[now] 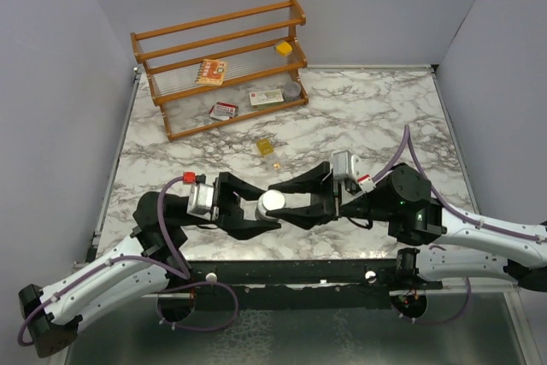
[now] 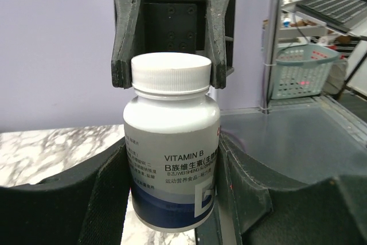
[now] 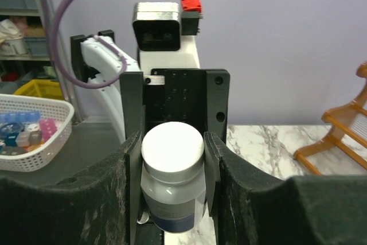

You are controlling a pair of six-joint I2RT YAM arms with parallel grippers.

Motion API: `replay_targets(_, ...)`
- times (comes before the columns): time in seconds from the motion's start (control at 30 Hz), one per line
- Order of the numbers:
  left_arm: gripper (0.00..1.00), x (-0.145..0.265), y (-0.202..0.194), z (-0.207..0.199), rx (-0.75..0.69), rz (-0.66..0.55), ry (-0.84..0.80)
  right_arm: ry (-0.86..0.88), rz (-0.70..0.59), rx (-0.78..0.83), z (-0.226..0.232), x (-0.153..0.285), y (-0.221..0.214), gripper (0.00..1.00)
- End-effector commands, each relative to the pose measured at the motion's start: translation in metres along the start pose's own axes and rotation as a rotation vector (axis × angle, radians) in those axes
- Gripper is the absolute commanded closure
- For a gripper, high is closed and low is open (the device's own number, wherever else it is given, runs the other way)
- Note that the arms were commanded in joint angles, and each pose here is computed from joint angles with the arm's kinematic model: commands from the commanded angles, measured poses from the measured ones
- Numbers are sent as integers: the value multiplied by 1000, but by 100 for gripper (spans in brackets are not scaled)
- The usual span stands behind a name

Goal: Sort the pills into containers

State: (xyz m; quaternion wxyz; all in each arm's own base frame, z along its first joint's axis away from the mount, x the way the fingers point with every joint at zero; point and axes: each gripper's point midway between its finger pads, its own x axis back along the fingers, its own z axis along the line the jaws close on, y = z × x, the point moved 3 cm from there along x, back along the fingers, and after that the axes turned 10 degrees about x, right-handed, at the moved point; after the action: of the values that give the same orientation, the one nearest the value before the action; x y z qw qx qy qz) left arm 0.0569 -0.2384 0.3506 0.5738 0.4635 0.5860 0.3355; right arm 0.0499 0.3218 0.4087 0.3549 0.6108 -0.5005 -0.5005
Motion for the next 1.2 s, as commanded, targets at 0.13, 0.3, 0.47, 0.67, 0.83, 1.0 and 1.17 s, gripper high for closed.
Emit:
replay_targets(0.13, 100, 6, 41, 42, -128, -162, 311, -132, 145, -5, -16, -1, -37, 97)
replay_targets(0.3, 100, 5, 47, 61, -171, -172, 405, -210, 191, 10, -28, -5, -53, 99)
replay_targets(0.47, 100, 11, 60, 76, -222, -216, 513, -275, 249, 35, -39, -10, -70, 99)
replay_targets(0.67, 100, 18, 70, 89, -266, -243, 613, -358, 314, 69, -52, -12, -88, 99)
replay_targets(0.83, 100, 27, 75, 96, -307, -255, 686, -416, 375, 88, -60, -8, -102, 99)
replay_targets(1.0, 100, 38, 82, 103, -357, -260, 772, -463, 430, 111, -66, -2, -114, 99)
replay_targets(1.17, 100, 46, 84, 116, -400, -240, 869, -513, 467, 132, -72, 2, -122, 99)
